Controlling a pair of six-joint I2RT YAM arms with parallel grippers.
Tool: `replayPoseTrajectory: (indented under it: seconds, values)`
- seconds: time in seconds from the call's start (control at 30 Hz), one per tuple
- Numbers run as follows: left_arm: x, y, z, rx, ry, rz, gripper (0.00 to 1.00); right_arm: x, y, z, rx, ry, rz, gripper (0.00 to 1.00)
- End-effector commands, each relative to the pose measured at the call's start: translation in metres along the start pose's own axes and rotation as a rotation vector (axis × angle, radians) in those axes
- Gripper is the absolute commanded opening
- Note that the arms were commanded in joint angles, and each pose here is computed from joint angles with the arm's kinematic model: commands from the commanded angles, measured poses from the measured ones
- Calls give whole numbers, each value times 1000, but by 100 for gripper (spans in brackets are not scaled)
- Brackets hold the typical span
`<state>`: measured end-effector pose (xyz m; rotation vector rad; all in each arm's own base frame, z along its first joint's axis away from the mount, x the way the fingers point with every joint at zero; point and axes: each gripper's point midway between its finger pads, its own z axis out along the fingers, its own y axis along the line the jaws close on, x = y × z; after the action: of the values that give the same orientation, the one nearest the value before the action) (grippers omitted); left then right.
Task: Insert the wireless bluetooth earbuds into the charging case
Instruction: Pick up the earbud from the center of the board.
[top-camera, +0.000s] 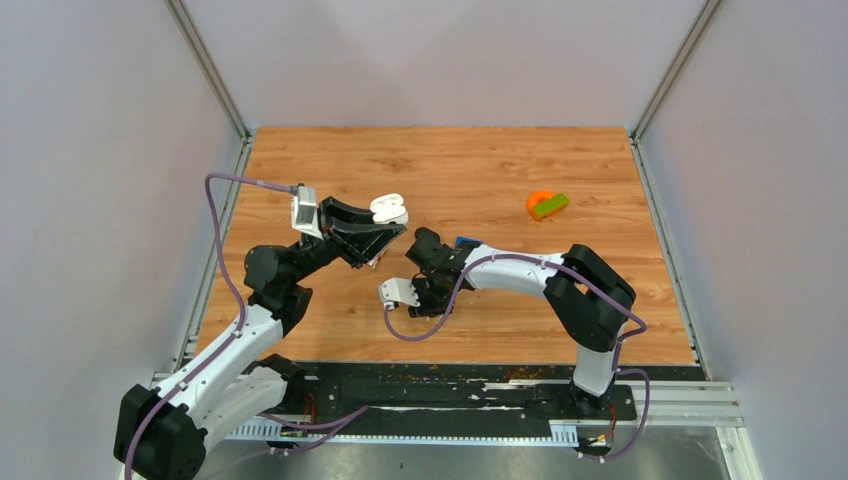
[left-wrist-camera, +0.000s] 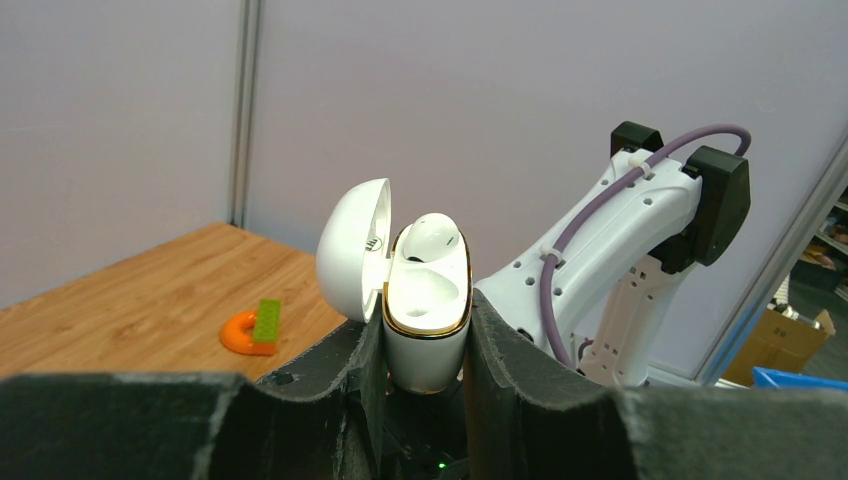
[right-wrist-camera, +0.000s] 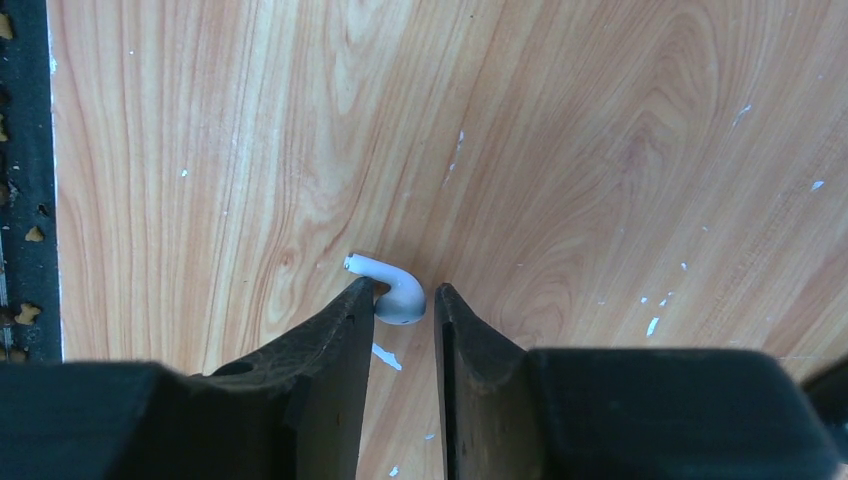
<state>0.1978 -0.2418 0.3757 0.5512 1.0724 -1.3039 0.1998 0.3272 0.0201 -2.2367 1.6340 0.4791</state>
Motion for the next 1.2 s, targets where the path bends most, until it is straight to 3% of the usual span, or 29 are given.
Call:
replayPoseTrajectory:
  seconds: [0.0,0.3,0.7,0.93,1.17]
  values:
    - [-11,-9,1,27,-34,19,0,13,17,12,-73,36,18,27]
    - [-11,-9,1,27,-33,21,0,15,18,10,-78,44,33,15]
    - [-24,-3,11,-3,-38,42,0,11,-2,-59,77,3,67,13]
    - [-29,26,26,-103,1,104,0,16,-14,-97,171,-35,88,13]
    - [-29,28,21,-133,-22,82,0,13,4,-78,105,-111,337,20]
